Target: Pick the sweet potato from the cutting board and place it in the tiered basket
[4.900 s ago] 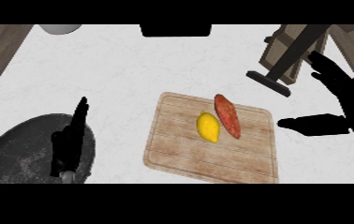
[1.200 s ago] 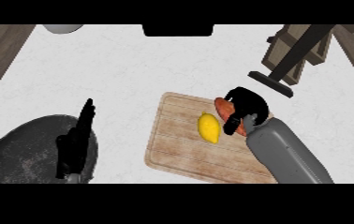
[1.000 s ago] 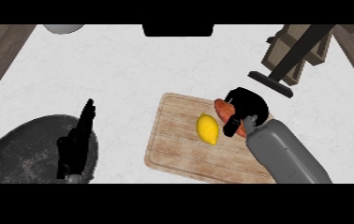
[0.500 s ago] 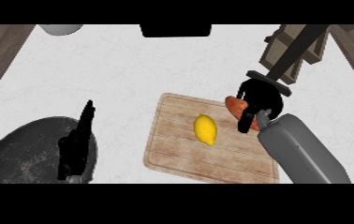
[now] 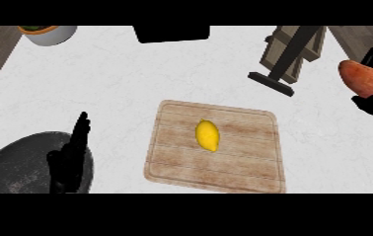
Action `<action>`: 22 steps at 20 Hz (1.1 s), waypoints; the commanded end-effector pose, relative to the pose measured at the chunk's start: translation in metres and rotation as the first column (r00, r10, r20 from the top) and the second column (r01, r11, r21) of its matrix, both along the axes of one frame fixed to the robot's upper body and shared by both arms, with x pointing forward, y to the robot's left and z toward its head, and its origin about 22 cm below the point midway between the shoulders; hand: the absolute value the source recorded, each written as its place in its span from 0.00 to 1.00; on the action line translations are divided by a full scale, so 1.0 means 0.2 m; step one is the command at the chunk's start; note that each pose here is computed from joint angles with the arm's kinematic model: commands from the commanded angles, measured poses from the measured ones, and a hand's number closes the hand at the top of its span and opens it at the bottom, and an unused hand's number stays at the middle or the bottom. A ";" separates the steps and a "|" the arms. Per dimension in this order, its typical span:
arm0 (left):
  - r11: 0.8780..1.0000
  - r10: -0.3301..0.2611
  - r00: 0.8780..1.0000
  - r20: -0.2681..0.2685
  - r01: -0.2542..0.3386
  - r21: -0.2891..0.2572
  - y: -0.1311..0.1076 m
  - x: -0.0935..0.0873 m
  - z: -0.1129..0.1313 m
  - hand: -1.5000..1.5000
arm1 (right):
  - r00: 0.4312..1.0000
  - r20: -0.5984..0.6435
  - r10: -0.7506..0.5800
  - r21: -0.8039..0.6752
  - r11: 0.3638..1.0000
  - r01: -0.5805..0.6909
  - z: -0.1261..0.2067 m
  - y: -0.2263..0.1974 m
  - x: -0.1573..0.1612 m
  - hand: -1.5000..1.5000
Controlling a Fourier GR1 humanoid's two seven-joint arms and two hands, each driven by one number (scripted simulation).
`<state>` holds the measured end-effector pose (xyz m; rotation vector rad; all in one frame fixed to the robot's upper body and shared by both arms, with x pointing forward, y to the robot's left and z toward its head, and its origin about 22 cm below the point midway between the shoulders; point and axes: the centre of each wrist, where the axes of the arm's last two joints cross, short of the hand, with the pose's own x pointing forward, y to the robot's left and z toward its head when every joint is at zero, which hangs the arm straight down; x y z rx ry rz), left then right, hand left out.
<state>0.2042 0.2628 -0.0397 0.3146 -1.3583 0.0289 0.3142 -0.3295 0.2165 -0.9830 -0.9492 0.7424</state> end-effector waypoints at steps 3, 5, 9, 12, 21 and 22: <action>1.000 0.010 0.996 -0.085 -0.012 -0.025 -0.03 -0.07 -0.11 0.50 | 0.947 0.294 -0.126 0.197 0.978 0.069 0.52 -0.23 -0.21 1.00; 1.000 0.004 0.997 -0.080 -0.005 -0.020 -0.02 -0.06 -0.10 0.50 | 0.913 0.377 -0.156 0.223 0.972 0.074 0.71 -0.28 -0.32 1.00; 1.000 -0.025 0.998 -0.064 0.025 -0.009 -0.06 0.03 -0.06 0.50 | 0.852 0.513 -0.104 0.101 0.993 0.061 1.04 -0.27 -0.54 1.00; 0.999 -0.045 0.996 -0.073 0.044 -0.007 -0.04 -0.05 -0.07 0.50 | 0.872 0.485 -0.072 0.035 0.997 0.063 1.17 -0.29 -0.67 1.00; 0.996 -0.084 0.995 -0.051 0.083 -0.016 -0.07 0.06 -0.09 0.50 | 0.831 0.527 -0.177 0.095 0.984 0.150 1.35 -0.32 -0.57 1.00; 0.995 -0.100 0.993 -0.057 0.099 -0.024 -0.17 0.08 0.03 0.50 | 0.838 0.511 -0.190 0.096 0.982 0.164 1.39 -0.39 -0.60 1.00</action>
